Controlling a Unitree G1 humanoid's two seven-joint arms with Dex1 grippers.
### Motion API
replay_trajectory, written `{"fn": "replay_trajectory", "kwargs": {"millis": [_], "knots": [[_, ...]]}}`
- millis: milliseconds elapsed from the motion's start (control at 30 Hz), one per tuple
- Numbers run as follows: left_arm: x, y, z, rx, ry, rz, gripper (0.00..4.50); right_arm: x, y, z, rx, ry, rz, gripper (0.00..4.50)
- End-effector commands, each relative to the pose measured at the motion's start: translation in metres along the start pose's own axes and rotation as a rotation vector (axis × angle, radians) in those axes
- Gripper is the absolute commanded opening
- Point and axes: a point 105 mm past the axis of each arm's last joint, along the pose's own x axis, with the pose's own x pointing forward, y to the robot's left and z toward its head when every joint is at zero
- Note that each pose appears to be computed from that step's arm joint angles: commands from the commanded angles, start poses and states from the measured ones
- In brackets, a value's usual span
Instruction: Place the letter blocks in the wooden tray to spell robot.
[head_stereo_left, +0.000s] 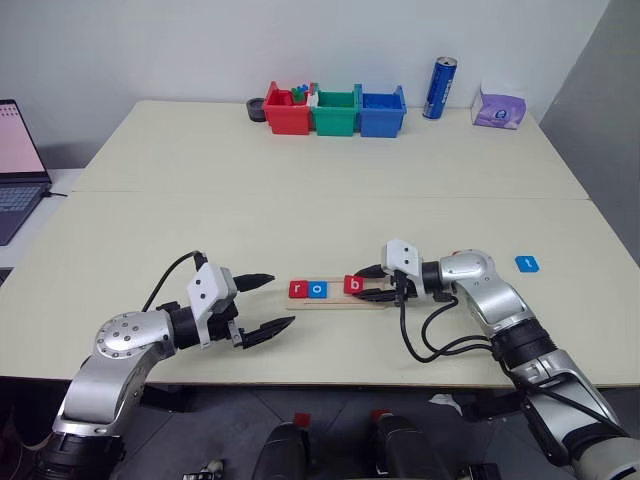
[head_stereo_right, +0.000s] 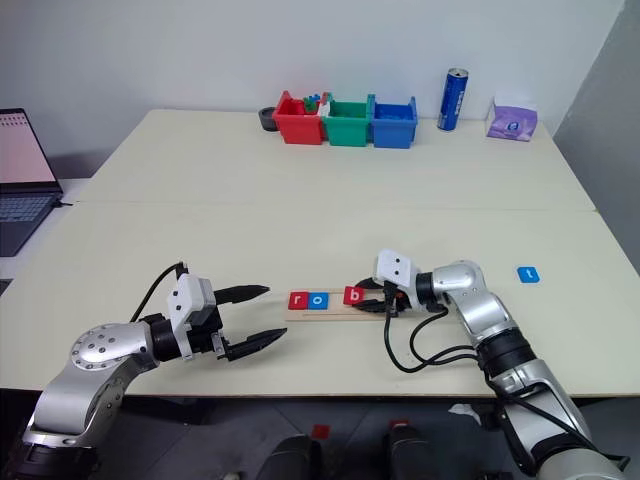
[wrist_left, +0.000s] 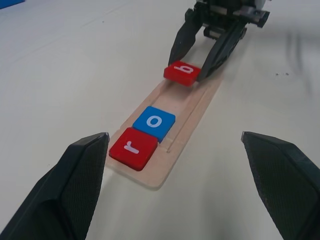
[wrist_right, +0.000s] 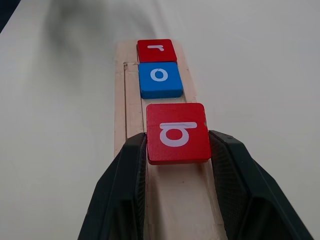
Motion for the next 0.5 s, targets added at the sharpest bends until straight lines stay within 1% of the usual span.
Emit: {"fn": "replay_trajectory", "kwargs": {"millis": [33, 200, 500], "knots": [[-0.006, 0.002, 0.013, 0.030, -0.028, 0.017, 4.50, 0.004, -0.004, 0.016, -0.057, -0.028, 0.009, 1.46], [-0.006, 0.000, 0.015, 0.030, -0.028, 0.012, 4.50, 0.011, -0.004, 0.021, -0.067, -0.037, 0.024, 1.46], [-0.005, -0.002, 0.016, 0.026, -0.025, 0.004, 4.50, 0.014, -0.004, 0.018, -0.081, -0.020, 0.046, 1.46]]}}
